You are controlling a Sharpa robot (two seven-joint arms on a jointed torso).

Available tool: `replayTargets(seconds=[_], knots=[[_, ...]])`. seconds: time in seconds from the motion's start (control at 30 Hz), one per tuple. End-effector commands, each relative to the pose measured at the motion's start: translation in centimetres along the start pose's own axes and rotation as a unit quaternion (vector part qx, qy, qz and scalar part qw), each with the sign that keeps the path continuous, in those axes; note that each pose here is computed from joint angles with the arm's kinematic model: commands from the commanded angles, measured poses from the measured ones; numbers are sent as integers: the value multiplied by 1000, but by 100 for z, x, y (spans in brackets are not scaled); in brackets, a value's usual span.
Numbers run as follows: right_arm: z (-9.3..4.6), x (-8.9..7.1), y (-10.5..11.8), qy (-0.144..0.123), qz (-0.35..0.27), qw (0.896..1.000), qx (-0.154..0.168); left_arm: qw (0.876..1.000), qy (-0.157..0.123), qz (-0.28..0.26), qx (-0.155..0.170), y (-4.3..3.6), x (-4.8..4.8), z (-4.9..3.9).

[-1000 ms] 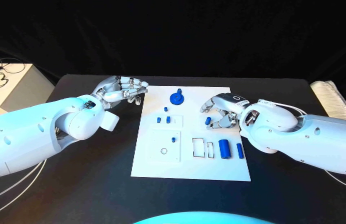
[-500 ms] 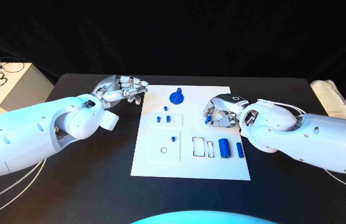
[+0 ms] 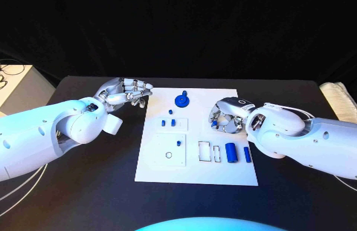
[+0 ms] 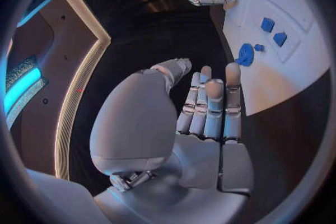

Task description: Assemble the parts on the task board

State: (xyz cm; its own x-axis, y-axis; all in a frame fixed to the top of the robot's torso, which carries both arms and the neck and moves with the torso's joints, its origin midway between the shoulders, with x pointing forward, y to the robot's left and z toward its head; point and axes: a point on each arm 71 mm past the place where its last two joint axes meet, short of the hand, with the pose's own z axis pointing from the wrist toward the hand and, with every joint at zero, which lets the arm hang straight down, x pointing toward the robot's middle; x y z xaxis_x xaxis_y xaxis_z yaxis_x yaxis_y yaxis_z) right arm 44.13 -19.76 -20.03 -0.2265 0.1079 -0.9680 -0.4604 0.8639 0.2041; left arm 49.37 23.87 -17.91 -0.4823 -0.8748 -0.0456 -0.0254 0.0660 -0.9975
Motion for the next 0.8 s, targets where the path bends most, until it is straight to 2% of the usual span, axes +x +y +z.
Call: replayTargets(seconds=[0.03,0.3,0.63,0.8], knots=[[-4,9,9,-3,-9,1000,1,1000,9,-2,1,-5,21,5],[-17,-27,27,-27,-19,999,5,1000,9,-2,0,-1,20,8],[-77,-97,204,-54,-7,998,-19,1000,7,-1,0,5,16,13],[-118,-188,347,-68,5,997,-38,1000,8,-1,0,6,22,19]])
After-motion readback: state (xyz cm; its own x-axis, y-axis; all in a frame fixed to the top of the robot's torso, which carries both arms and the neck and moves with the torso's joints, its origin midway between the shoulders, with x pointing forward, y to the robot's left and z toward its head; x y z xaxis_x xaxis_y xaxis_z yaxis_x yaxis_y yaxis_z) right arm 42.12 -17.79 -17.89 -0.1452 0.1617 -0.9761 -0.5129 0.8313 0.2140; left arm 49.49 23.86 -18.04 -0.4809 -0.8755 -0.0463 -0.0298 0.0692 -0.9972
